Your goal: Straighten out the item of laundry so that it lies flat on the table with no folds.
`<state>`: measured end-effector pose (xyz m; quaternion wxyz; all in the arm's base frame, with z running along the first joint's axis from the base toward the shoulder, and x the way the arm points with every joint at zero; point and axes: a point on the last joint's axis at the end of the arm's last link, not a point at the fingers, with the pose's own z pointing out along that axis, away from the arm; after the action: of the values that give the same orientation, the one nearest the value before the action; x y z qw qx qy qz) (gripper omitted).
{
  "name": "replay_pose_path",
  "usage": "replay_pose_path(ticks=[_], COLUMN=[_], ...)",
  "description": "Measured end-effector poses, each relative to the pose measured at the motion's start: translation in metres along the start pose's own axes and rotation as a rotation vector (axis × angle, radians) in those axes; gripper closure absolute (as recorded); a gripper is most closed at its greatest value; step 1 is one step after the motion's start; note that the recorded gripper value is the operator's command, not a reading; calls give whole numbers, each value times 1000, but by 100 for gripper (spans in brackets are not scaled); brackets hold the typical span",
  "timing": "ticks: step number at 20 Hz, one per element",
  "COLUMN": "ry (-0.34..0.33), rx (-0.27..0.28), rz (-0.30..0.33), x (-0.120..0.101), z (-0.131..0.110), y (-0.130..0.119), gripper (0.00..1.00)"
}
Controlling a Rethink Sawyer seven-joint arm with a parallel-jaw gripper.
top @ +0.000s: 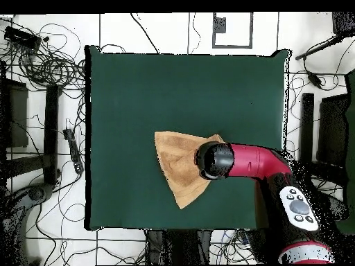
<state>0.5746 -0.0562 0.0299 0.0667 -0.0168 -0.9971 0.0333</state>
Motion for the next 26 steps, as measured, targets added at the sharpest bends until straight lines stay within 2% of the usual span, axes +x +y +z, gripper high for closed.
replay_pose_path(ticks=[9, 15, 26], ry=[0, 0, 14], rx=[-2, -4, -17], rz=[0, 14, 158], x=[-1, 1, 33], z=[-1, -2, -16], y=[3, -6, -87], gripper=[100, 100, 100])
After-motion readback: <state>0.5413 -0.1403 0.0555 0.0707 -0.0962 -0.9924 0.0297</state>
